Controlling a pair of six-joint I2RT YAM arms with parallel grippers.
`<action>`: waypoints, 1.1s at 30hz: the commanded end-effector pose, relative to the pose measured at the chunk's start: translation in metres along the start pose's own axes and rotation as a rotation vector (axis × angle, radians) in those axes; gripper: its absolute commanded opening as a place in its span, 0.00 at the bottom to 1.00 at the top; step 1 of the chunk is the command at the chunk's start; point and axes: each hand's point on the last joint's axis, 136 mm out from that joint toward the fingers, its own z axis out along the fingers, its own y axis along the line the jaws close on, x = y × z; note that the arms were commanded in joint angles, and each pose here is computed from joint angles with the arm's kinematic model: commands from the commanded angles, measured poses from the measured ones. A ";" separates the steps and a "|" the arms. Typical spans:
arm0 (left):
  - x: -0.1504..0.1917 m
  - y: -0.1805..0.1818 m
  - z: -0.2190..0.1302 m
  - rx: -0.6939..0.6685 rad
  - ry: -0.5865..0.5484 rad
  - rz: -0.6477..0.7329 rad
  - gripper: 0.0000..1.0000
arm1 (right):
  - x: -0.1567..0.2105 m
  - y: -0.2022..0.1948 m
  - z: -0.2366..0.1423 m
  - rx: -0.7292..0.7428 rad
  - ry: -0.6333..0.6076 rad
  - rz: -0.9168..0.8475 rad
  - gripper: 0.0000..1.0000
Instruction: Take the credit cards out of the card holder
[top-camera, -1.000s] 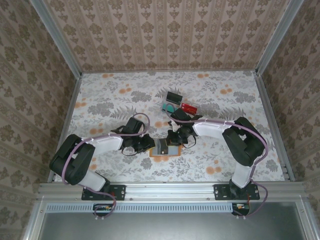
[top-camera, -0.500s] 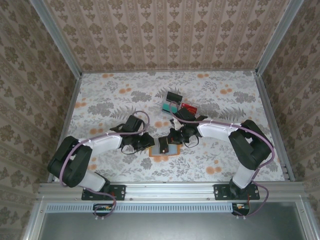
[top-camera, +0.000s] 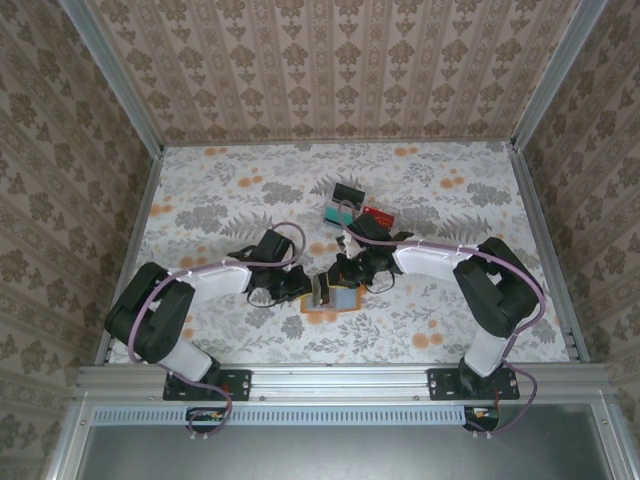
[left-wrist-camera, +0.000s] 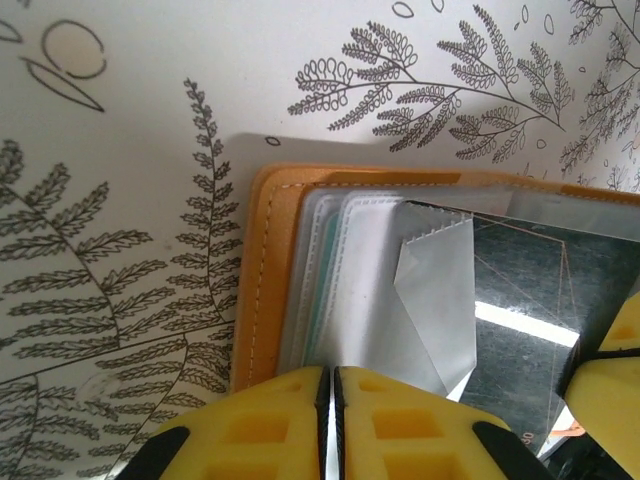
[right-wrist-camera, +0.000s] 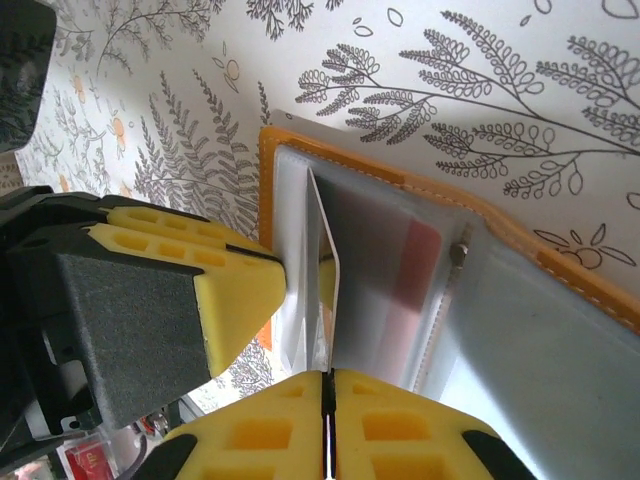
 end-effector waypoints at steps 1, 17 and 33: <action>0.004 0.006 0.004 -0.037 0.018 0.011 0.13 | -0.002 0.007 0.006 -0.051 0.019 0.020 0.16; 0.006 0.006 0.004 -0.024 0.029 -0.003 0.16 | -0.003 -0.011 -0.011 0.101 -0.040 -0.025 0.05; -0.048 -0.094 -0.116 0.365 -0.243 0.210 0.55 | -0.044 0.087 -0.136 -0.341 -0.266 -0.217 0.02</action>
